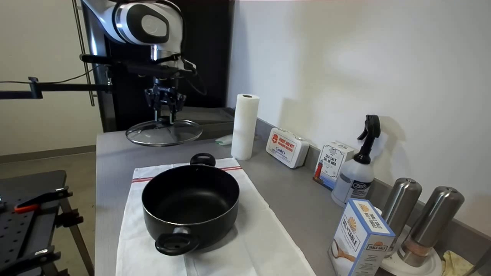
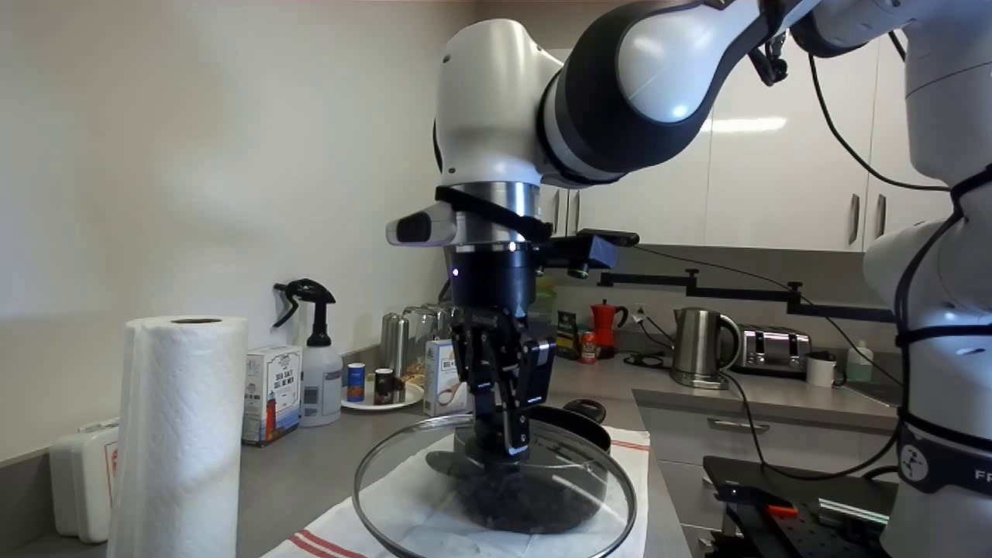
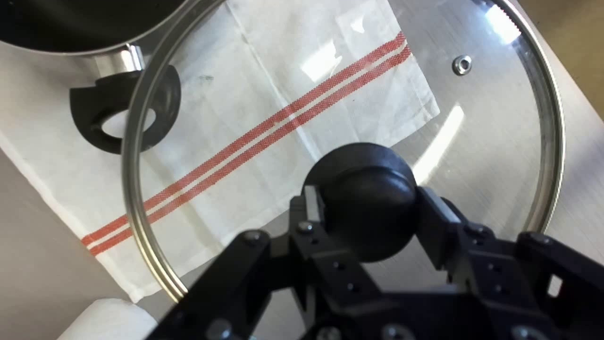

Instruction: Remove the glass lid from the black pot and put it on the table

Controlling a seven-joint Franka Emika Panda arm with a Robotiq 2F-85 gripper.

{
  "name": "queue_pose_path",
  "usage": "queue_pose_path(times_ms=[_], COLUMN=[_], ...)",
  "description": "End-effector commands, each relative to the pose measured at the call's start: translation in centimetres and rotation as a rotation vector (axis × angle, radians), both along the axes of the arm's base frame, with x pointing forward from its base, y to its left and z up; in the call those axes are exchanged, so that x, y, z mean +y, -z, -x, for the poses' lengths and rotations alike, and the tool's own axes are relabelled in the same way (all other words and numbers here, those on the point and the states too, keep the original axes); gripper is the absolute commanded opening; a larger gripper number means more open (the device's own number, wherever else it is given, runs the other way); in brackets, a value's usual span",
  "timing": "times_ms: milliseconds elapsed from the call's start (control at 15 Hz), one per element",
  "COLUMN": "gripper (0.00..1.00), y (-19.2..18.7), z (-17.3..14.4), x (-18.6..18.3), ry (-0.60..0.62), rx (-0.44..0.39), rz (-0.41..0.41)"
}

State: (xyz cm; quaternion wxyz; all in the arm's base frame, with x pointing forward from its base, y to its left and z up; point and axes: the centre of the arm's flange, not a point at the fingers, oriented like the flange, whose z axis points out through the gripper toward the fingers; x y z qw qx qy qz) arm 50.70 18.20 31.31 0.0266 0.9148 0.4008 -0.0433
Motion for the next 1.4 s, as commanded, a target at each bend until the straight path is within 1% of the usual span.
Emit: queue_pose_path(times_ms=[0, 867, 1333], gripper=[0.25, 0.25, 0.25], y=[0.2, 6.2, 8.7], z=[-1.4, -2.8, -3.4], x=[0.3, -0.1, -0.6], ry=[-0.046, -0.107, -0.133], rx=[0.011, 0.034, 0.065], rz=[-0.007, -0.073, -0.087])
